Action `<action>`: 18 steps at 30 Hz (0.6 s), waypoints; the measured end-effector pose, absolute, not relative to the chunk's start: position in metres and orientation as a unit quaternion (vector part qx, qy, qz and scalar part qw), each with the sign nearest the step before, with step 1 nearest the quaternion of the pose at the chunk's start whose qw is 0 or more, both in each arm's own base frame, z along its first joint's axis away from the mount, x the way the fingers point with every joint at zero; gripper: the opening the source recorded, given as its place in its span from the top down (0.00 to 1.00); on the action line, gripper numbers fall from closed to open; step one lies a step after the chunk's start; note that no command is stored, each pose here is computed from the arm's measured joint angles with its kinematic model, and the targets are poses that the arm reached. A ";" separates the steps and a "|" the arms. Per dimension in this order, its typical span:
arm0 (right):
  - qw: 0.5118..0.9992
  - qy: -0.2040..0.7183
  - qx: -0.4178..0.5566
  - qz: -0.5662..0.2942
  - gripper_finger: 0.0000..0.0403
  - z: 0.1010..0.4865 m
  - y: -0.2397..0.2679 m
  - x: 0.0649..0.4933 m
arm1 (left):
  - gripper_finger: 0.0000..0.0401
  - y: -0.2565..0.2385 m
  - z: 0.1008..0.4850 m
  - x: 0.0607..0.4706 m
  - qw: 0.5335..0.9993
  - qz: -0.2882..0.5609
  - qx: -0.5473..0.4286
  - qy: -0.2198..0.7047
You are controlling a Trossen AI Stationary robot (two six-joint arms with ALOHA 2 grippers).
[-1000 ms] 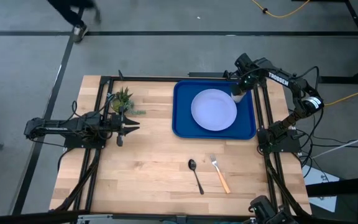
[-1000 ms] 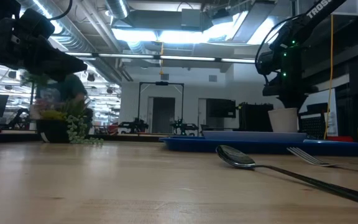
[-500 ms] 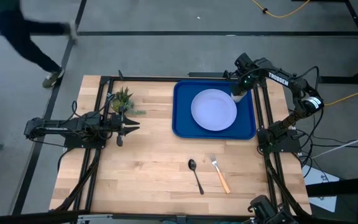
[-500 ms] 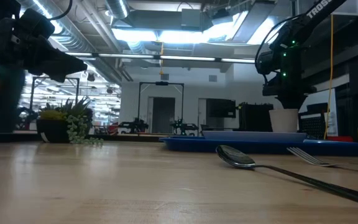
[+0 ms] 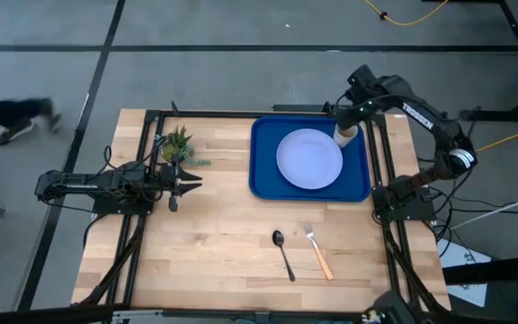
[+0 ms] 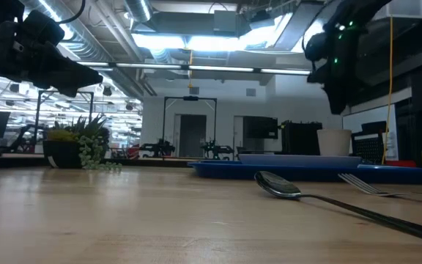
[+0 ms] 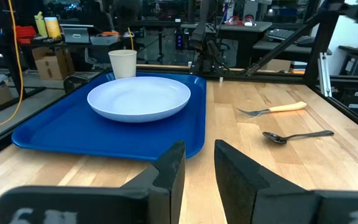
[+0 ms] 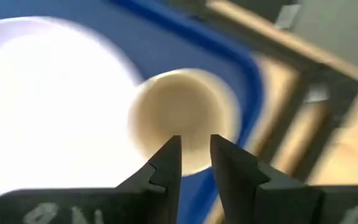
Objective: Pick and place plate/cup/fork/spoon on tray
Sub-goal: Put the yellow fork to the left of the purple plate on the blue serving tray
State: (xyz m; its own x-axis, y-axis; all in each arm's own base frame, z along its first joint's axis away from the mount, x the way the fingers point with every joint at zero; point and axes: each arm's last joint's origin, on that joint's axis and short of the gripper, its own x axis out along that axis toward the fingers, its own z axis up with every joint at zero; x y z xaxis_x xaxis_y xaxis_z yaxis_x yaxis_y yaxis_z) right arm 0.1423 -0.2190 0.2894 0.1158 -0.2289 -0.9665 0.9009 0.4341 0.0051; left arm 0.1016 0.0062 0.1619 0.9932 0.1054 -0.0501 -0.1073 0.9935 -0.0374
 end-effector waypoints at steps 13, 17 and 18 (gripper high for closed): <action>0.781 0.431 0.415 -0.180 0.78 0.343 -0.119 0.163 | 0.80 0.006 0.162 0.102 0.998 0.053 -0.020 0.024; 0.808 0.427 0.390 -0.113 0.78 0.357 -0.081 0.162 | 0.80 0.006 0.162 0.102 0.998 0.053 -0.020 0.024; 0.815 0.428 0.379 -0.095 0.78 0.360 -0.072 0.161 | 0.80 0.006 0.162 0.102 0.998 0.053 -0.020 0.024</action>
